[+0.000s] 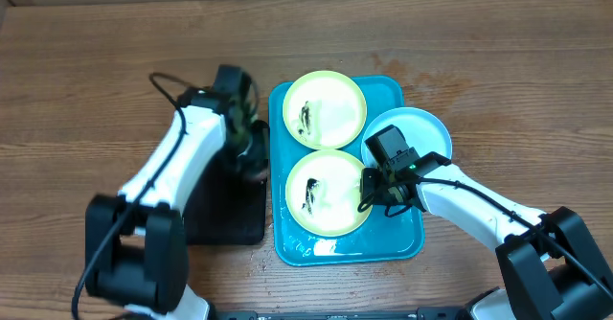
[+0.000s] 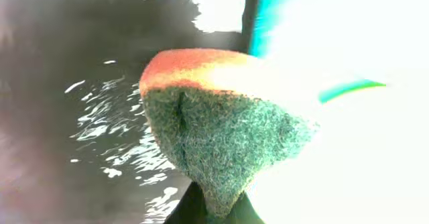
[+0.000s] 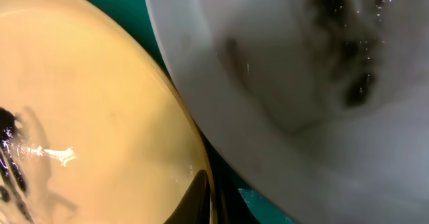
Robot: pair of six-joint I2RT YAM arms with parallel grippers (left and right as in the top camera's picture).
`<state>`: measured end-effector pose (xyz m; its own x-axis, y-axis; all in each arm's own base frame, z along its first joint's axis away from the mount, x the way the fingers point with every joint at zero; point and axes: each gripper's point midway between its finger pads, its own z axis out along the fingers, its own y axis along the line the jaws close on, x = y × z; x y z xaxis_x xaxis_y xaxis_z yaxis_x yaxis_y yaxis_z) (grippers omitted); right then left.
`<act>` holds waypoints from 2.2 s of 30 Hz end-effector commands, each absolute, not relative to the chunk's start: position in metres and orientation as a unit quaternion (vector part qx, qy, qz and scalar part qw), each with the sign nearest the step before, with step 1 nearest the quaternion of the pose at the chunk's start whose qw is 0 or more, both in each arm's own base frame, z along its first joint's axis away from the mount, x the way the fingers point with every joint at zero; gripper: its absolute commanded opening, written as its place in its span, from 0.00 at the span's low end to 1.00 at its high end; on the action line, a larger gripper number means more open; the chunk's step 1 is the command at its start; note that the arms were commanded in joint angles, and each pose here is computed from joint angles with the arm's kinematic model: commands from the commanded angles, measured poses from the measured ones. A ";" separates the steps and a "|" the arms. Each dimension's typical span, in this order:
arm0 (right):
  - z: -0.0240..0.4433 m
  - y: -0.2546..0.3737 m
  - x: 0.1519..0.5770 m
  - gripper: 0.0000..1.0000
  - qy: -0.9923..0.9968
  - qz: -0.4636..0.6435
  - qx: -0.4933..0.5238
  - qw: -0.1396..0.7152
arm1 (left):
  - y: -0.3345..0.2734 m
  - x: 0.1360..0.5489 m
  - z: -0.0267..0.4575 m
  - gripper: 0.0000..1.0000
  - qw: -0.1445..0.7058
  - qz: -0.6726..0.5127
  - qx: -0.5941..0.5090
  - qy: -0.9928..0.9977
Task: Clean dirty plates on tray and stack at the side
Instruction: 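Grasp the green-orange sponge with the left gripper and lift it, then scrub the lower yellow plate with the sponge in the left gripper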
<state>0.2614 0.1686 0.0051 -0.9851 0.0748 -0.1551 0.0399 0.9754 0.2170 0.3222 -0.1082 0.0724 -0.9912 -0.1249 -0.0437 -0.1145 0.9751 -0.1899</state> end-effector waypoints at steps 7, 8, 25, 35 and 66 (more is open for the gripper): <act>-0.006 0.147 0.259 0.04 0.994 0.055 0.043 0.083 | -0.241 0.302 0.062 0.04 0.018 -0.181 -0.023 0.983; -0.006 0.147 0.259 0.04 0.994 0.056 0.043 0.082 | -0.249 0.298 0.054 0.04 0.008 -0.180 -0.030 0.983; -0.006 0.147 0.257 0.04 0.994 0.057 0.042 0.078 | -0.184 0.304 0.007 0.04 0.024 0.041 -0.027 0.998; -0.007 0.146 0.256 0.04 0.995 0.055 0.042 0.075 | -0.225 0.268 -0.004 0.04 -0.086 -0.076 0.006 0.993; -0.007 0.146 0.253 0.04 0.995 0.055 0.043 0.069 | -0.146 0.314 -0.011 0.04 0.018 0.112 0.021 0.993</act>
<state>0.2588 0.1647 0.0054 -0.9861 0.0877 -0.1410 0.0574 0.9767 0.2066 0.2729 -0.1904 0.0025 -0.9931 -0.0090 0.1170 -0.0071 0.9998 0.0172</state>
